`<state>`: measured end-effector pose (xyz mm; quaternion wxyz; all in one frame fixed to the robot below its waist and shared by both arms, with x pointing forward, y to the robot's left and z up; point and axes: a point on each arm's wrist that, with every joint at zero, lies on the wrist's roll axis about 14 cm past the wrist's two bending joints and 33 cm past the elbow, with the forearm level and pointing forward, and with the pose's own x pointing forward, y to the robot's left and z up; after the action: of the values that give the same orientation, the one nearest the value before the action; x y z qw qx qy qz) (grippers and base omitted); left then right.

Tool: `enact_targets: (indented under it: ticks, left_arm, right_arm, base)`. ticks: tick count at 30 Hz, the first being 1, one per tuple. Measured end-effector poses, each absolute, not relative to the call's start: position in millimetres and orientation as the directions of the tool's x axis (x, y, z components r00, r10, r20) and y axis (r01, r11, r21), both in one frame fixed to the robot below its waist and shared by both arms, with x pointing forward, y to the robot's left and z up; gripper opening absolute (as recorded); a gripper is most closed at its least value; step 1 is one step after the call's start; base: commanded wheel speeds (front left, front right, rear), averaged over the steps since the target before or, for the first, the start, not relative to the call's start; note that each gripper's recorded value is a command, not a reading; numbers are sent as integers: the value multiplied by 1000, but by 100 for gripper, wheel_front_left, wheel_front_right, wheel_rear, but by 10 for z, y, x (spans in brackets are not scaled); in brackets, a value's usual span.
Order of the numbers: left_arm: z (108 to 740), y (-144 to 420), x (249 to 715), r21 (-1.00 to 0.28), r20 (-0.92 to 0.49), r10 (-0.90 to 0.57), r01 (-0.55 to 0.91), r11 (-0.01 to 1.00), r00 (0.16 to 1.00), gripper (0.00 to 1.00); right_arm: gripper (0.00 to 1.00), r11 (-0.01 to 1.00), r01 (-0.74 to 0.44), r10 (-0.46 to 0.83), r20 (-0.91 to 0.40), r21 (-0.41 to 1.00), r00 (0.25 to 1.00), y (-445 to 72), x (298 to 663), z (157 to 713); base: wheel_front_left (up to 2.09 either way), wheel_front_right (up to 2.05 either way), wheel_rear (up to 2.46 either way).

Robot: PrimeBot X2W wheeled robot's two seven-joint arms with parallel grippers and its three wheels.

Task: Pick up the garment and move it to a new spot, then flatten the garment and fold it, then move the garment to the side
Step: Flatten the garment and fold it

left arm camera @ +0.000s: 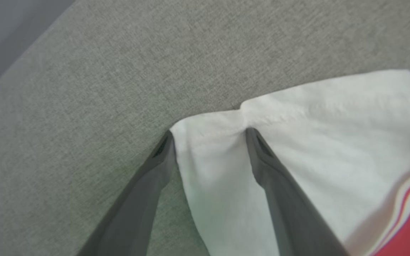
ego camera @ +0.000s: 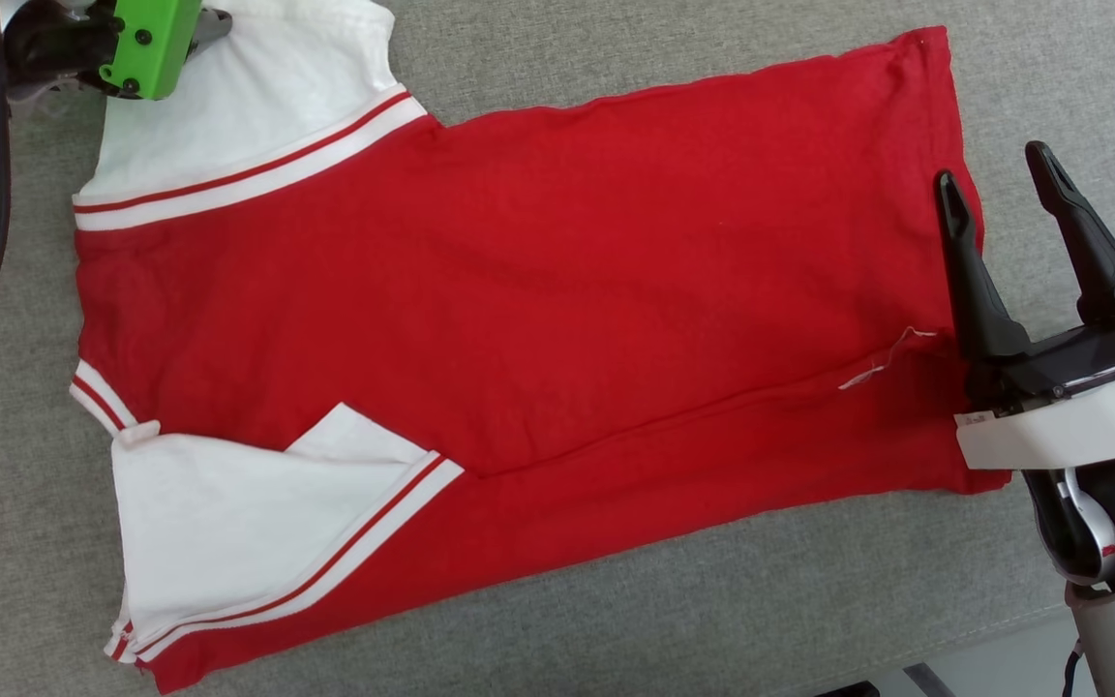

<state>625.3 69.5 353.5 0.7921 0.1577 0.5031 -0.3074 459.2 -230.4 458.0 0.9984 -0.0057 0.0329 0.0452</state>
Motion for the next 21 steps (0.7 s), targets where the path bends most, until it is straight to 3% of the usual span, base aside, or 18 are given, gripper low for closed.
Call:
enact_targets:
  ticks: [1,2,7,15,18,21]
  left_arm:
    - [3534,695,6250,-60,-895,-328,648,760,302,87]
    - [3538,700,6245,-58,-895,-327,649,758,302,0]
    - [3586,635,6169,-50,-887,-345,680,732,306,0]
    - [3822,602,6097,-4,-826,-402,709,705,396,0]
    - [3977,554,6065,17,-791,-436,728,685,429,0]
    - [4117,512,5999,25,-762,-469,744,668,447,0]
  right_arm:
    - [100,996,-90,89,-68,-8,994,-2312,4591,4572]
    - [100,996,-90,89,-68,-8,994,-2320,4591,4570]
    - [100,996,-93,92,-41,-10,995,-2339,4624,4659]
    - [100,983,-125,127,5,-134,992,-2543,4904,5144]
    - [100,970,-185,168,-115,-159,979,-2557,5032,5133]
    - [100,954,-264,202,-342,-145,918,-2557,5071,4921]
  base:
    - [0,0,0]
    - [0,0,0]
    - [0,0,0]
    - [0,0,0]
    - [0,0,0]
    - [0,0,0]
